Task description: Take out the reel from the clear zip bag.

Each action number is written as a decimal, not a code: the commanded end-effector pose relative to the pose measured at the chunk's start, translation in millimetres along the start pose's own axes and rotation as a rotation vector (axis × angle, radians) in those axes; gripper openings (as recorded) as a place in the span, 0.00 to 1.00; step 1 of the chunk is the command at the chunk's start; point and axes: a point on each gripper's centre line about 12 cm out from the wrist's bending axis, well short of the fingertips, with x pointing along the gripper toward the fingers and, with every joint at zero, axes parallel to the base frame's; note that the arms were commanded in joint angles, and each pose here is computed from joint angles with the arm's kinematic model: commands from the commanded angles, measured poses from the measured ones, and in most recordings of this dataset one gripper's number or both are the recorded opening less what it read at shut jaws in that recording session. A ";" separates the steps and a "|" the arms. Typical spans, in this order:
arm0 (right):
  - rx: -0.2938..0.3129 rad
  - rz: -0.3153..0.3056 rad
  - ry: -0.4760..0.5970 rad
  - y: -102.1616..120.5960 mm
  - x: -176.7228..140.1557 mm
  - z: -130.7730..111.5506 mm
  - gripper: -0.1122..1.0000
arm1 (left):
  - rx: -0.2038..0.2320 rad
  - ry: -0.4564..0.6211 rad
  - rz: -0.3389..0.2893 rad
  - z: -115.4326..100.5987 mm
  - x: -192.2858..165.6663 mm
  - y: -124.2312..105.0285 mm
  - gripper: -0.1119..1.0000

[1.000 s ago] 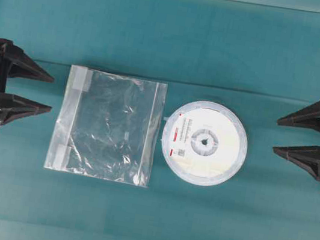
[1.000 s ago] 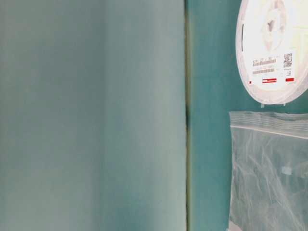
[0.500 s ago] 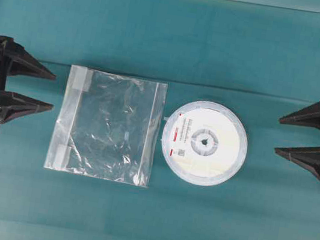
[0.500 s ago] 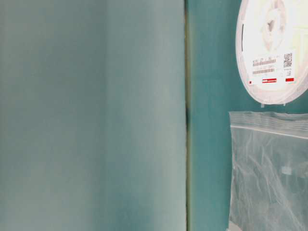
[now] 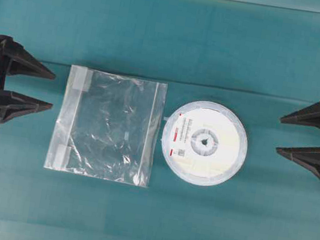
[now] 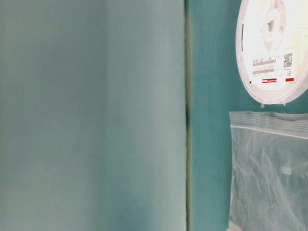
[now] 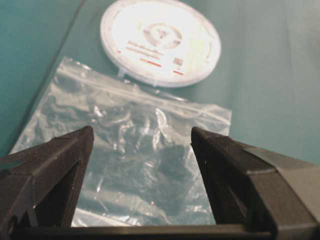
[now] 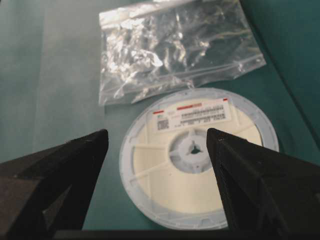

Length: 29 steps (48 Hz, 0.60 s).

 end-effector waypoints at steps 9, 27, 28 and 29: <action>-0.003 0.000 -0.011 0.8 0.4 5.2 0.89 | 0.002 -0.030 -0.008 10.6 0.2 -2.6 0.87; 0.000 -0.001 -0.008 0.5 0.5 4.0 0.89 | 0.002 -0.030 -0.008 10.6 0.2 -2.6 0.87; 0.000 -0.001 -0.008 0.5 0.5 4.0 0.89 | 0.002 -0.028 -0.008 10.3 0.5 -2.6 0.87; 0.002 -0.001 -0.006 0.5 0.8 3.8 0.89 | 0.002 -0.028 -0.008 10.3 0.5 -2.6 0.88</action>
